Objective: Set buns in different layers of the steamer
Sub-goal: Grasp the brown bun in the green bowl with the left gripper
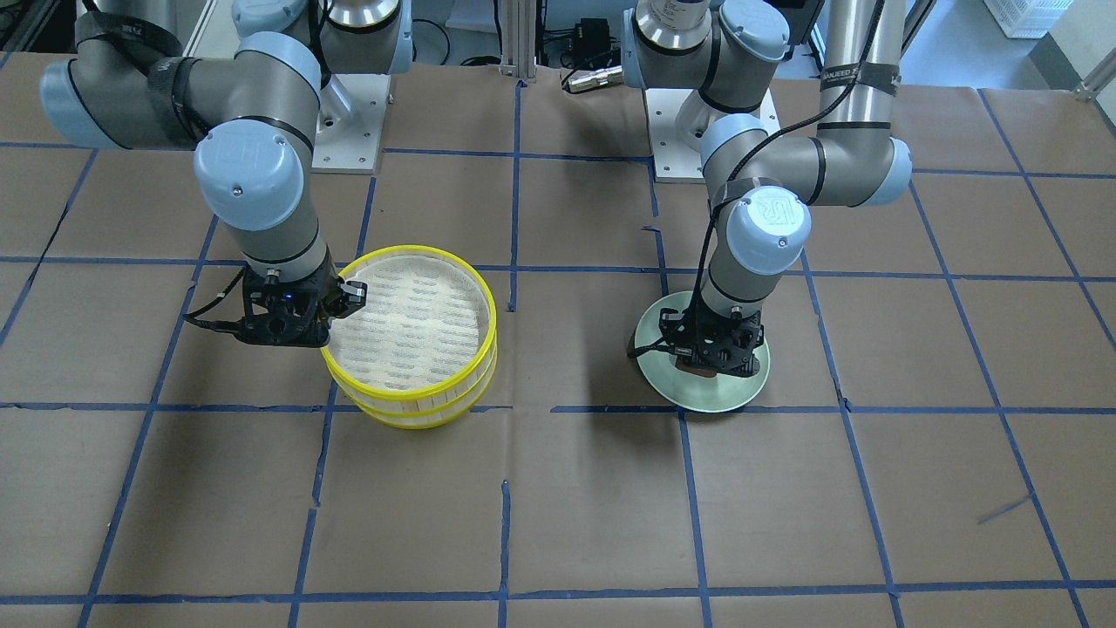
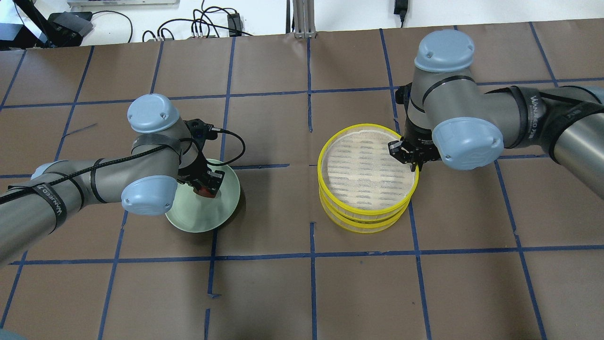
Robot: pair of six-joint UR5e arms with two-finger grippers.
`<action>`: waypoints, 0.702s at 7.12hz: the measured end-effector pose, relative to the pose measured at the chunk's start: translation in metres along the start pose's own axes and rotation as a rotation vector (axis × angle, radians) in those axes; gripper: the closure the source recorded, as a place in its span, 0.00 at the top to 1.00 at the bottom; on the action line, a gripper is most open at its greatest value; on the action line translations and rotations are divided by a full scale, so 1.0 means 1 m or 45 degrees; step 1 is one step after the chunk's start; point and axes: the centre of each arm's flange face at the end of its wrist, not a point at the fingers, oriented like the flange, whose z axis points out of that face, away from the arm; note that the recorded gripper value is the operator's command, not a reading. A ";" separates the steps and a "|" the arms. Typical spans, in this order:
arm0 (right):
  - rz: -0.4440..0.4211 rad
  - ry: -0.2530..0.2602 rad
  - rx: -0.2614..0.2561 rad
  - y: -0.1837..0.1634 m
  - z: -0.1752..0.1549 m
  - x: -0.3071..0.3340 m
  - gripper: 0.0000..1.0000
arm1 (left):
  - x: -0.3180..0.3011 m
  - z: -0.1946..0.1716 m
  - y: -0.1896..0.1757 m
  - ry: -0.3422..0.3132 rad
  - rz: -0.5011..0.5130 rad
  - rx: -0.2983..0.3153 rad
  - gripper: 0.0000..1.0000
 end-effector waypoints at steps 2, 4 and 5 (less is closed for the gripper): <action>-0.001 0.000 -0.006 0.004 0.002 0.000 0.04 | -0.017 -0.029 -0.007 -0.017 -0.028 0.073 0.02; -0.005 0.001 -0.008 0.009 0.002 -0.001 0.04 | -0.013 -0.069 -0.014 -0.015 -0.066 0.089 0.02; -0.006 0.002 -0.014 0.011 0.005 -0.001 0.04 | -0.002 -0.087 -0.018 0.003 -0.103 0.084 0.02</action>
